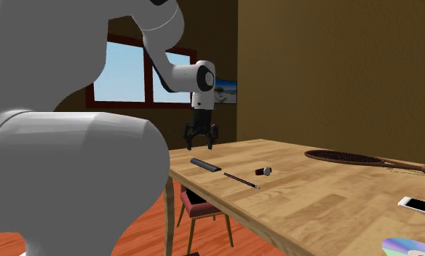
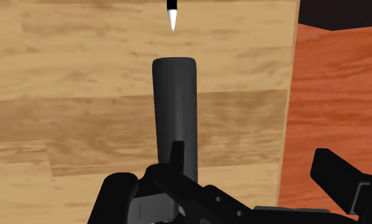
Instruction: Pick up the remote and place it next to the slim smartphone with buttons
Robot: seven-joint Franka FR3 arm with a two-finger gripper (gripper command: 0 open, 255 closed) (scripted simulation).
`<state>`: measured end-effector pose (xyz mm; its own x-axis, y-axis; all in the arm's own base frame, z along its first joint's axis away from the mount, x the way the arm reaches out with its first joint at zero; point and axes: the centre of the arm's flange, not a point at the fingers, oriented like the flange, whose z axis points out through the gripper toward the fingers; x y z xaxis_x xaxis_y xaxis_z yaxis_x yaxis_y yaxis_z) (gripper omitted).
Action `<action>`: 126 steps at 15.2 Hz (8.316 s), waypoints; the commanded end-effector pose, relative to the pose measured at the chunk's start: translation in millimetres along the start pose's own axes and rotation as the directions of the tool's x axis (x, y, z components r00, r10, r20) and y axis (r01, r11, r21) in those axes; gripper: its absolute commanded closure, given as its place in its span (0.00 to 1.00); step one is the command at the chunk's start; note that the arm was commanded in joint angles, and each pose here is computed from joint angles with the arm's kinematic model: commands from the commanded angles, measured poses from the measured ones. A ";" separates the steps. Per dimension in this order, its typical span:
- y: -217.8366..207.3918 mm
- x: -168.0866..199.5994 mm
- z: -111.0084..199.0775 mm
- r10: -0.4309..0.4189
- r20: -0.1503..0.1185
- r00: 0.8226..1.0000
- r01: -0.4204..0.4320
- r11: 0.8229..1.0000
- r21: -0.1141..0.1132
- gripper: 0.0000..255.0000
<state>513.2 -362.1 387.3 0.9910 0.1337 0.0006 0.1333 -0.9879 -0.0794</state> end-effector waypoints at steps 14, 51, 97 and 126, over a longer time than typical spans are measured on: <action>50.6 18.4 68.9 -0.005 0.010 1.000 0.005 1.000 0.002 0.00; 53.8 -46.7 -20.0 -0.005 0.010 1.000 0.005 1.000 0.002 1.00; 147.8 -646.5 -30.4 -0.005 0.010 1.000 0.005 1.000 0.002 1.00; 164.6 -714.7 46.1 -0.005 0.010 1.000 0.005 1.000 0.002 0.00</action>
<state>-173.6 -616.7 327.8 0.9902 0.1396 -0.0088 0.1385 -0.9870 -0.0813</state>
